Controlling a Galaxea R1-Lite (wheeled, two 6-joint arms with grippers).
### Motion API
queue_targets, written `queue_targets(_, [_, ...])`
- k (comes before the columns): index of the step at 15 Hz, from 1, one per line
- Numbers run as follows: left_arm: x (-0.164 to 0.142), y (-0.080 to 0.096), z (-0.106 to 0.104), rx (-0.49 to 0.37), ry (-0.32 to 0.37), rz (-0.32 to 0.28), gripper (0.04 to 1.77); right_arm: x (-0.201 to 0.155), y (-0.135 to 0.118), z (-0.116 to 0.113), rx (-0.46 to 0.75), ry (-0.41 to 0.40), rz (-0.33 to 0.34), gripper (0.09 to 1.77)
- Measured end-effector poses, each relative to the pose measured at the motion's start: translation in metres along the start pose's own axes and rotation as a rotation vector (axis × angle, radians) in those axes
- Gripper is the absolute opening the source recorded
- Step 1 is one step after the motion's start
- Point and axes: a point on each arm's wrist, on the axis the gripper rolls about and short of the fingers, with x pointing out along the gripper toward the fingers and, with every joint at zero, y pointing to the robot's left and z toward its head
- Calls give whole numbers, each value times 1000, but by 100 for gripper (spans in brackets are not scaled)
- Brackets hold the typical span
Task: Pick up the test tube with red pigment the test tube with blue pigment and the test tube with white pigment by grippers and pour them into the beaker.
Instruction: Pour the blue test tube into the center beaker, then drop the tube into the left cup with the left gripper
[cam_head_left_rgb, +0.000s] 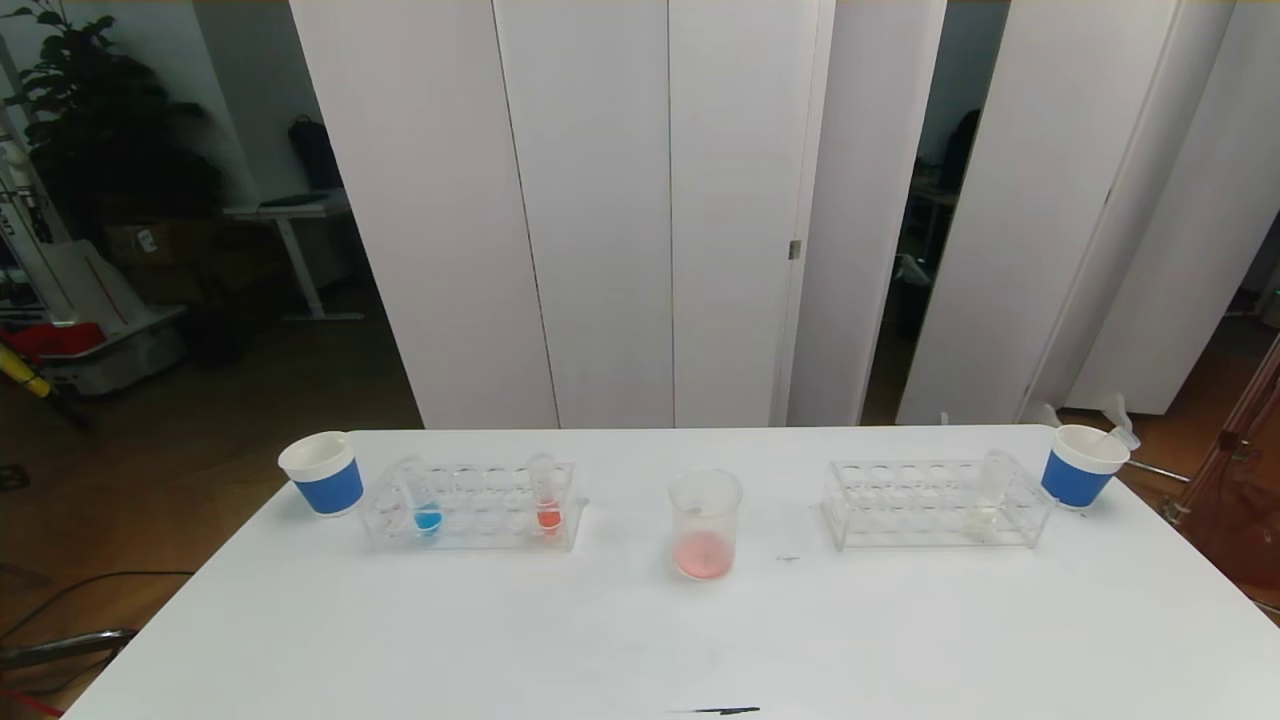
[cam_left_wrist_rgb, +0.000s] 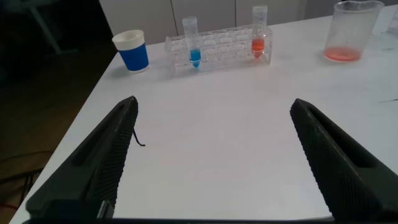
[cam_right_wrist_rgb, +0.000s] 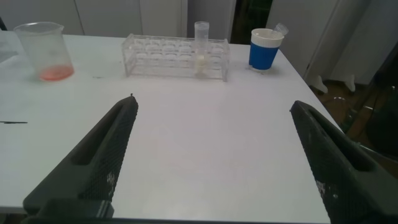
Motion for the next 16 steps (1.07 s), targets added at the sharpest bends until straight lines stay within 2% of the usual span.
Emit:
queue_targets(5, [-1, 1, 5, 11, -25, 11, 175, 0, 0, 0, 0, 0, 0, 175])
queue_targets(8, [-7, 3, 23, 13, -70, 14, 175, 0, 0, 0, 0, 0, 0, 175])
queue_targets(11, [-12, 6, 50, 12, -89, 14, 175, 0, 0, 0, 0, 0, 0, 175])
queue_targets(16, [9, 16, 124, -18, -82, 14, 175, 0, 0, 0, 0, 0, 0, 175])
